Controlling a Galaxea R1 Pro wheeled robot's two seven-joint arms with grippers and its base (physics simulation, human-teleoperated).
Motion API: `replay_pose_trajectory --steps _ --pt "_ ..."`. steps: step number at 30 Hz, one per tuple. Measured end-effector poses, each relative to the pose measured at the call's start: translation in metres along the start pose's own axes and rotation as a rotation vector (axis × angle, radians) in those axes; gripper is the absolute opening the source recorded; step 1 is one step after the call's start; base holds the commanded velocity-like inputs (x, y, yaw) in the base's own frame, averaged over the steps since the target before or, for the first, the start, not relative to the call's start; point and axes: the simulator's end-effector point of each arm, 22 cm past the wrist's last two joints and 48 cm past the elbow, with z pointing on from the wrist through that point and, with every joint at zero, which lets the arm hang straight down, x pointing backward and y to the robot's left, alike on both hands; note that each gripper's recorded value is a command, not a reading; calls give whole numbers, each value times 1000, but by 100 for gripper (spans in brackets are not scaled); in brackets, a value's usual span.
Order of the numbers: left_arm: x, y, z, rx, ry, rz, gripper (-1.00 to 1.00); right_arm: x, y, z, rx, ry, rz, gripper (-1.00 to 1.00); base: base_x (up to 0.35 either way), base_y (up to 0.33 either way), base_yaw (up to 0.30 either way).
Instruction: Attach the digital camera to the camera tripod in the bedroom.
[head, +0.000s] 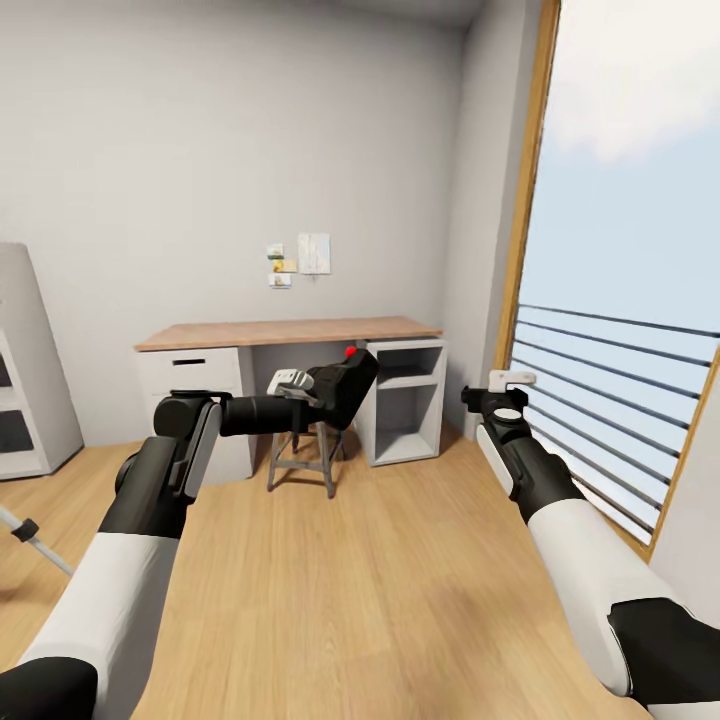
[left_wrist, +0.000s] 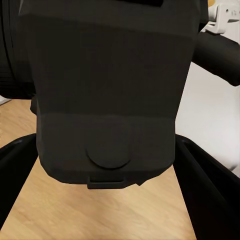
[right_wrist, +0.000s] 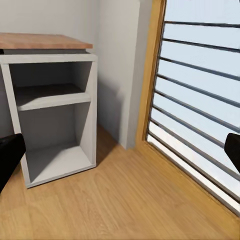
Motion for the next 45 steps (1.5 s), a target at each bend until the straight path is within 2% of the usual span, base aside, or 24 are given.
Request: replay_pose_trajectory --steps 45 --pt "-71 20 13 2 45 -58 -100 -48 10 42 -4 73 -22 100 0 0 0"
